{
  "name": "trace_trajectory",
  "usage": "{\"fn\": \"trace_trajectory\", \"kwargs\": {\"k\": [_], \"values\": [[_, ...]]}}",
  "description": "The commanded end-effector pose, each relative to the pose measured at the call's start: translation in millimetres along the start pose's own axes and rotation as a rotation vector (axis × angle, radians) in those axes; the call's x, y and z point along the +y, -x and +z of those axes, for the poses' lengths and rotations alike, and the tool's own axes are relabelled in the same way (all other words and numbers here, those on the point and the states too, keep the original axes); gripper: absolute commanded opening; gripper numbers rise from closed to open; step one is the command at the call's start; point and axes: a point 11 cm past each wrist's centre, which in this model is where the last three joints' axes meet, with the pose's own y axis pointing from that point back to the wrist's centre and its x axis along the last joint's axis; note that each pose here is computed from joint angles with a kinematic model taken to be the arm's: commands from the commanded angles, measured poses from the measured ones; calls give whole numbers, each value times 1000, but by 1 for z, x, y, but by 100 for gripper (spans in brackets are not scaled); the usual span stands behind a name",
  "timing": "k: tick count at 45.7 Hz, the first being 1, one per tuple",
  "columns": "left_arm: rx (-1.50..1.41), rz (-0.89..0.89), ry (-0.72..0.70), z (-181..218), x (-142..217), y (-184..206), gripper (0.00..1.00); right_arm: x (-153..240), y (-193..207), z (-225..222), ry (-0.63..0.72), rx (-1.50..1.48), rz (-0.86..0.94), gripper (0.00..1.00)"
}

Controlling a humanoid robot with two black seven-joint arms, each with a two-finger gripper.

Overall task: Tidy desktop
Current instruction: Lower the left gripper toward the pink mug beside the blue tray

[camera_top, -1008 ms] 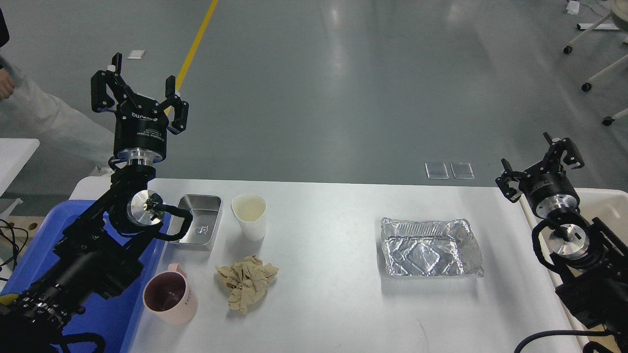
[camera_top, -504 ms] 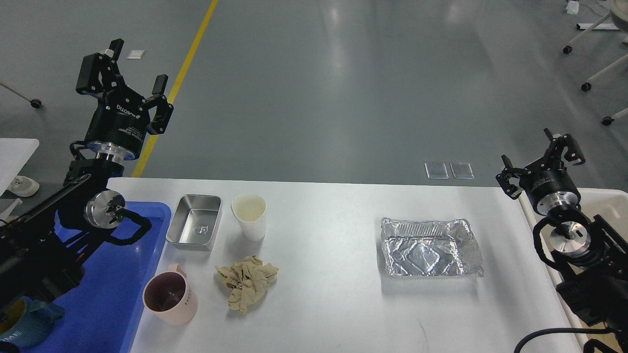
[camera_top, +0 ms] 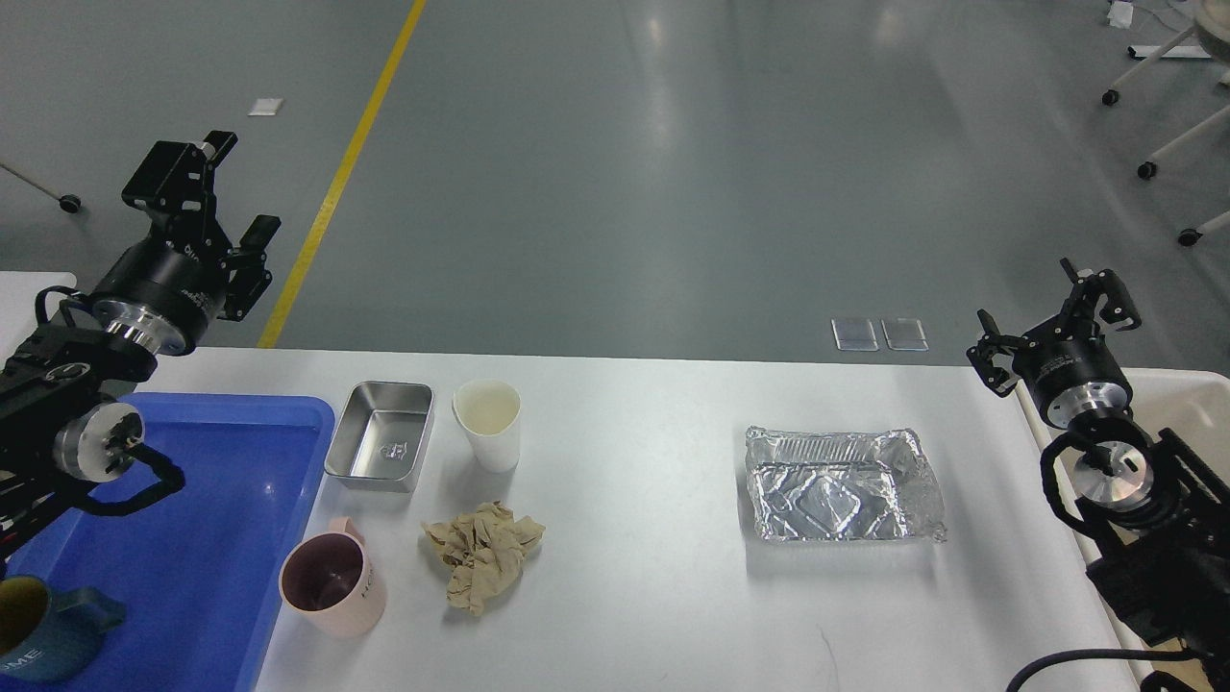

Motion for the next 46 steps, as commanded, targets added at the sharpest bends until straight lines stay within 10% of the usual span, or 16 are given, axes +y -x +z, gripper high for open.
{"fn": "trace_trajectory", "kwargs": {"k": [1,19,46], "values": [[-119,-89,9,11,11,8,97,1,-2,-1,-1,0,4,100],[-81,-255,-11,13,15,26,98,4,-7,2,5,1,13,100],[-759,-391,-261,24,66,-14,98,4,-5,7,13,-3,12,100]]}}
